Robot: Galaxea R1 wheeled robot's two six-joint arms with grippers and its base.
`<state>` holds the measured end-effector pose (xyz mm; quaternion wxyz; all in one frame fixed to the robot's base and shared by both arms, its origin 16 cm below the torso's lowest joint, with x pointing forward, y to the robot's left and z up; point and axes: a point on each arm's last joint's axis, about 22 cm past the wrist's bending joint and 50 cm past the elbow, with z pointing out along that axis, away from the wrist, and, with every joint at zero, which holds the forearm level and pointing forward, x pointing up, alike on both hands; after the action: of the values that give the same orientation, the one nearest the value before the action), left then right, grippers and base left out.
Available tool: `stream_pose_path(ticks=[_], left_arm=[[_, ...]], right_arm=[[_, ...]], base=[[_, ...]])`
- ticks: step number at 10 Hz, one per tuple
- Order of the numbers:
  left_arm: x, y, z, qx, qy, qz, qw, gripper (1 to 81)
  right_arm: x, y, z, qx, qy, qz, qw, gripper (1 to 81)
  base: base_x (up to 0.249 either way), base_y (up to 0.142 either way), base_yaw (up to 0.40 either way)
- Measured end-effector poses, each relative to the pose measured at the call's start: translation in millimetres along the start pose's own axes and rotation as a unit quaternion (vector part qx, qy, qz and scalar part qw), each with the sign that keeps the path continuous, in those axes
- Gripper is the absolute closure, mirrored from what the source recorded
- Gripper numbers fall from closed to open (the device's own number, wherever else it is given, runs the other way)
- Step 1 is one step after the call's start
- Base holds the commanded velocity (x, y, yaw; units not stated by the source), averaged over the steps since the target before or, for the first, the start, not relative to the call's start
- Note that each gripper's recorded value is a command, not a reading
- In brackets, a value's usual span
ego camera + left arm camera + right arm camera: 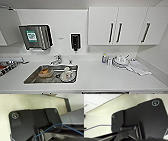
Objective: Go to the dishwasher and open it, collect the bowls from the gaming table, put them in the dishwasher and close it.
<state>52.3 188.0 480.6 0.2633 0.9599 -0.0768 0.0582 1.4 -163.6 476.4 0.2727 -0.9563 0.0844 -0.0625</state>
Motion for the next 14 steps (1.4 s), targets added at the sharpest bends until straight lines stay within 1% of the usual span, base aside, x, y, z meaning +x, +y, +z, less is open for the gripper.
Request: stream_pose_path(ticks=[1,4,6,8,9,10,11,12,13,14], left_arm=[[-5.2,0.4,-0.2,0.0,-0.004,-0.001,1.0,1.0],[3.1,-2.1,-0.7,0.001,0.002,0.001,1.0,1.0],[-5.1,-1.7,-1.0,0.001,-0.004,-0.001,1.0,1.0],[-2.9,-4.3,-1.4,0.004,-0.002,-0.001,1.0,1.0],[2.2,-7.5,-2.3,0.007,0.01,-0.001,0.9999,1.0],[6.8,-15.0,-6.6,0.013,0.02,-0.006,0.9997,1.0],[9.0,-27.8,-15.4,0.021,0.025,-0.015,0.9993,1.0],[9.7,-39.0,-23.3,0.028,0.027,-0.019,0.9991,1.0],[10.2,-41.6,-28.4,0.028,0.028,-0.021,0.999,1.0],[12.4,-36.3,-32.0,0.019,0.031,-0.022,0.9991,1.0]], right_arm=[[-4.1,-0.6,0.2,0.001,-0.002,0.001,1.0,1.0],[3.9,-3.2,1.6,0.002,0.002,-0.002,1.0,1.0],[-3.8,-2.6,1.1,0.002,-0.002,0.001,1.0,1.0],[-2.5,-1.7,0.9,0.001,0.0,0.004,1.0,1.0],[-1.2,-1.6,0.9,0.001,0.002,0.004,1.0,1.0],[-0.1,2.6,-1.6,-0.002,0.002,0.005,1.0,1.0],[1.3,7.8,-7.9,-0.002,0.002,0.008,1.0,1.0],[2.8,11.2,-13.8,-0.001,0.003,0.011,0.9999,1.0],[4.9,6.9,-18.2,0.007,0.003,0.012,0.9999,1.0],[8.5,-3.4,-23.2,0.022,0.003,0.013,0.9997,1.0]], base=[[0.082,0.0,0.0],[0.0,0.0,0.0],[0.0,0.0,0.0],[0.0,0.0,0.0],[0.0,0.0,0.0],[0.0,0.0,0.0],[0.0,0.0,0.0],[0.0,0.0,0.0],[0.0,0.0,0.0],[0.0,0.0,0.0]])
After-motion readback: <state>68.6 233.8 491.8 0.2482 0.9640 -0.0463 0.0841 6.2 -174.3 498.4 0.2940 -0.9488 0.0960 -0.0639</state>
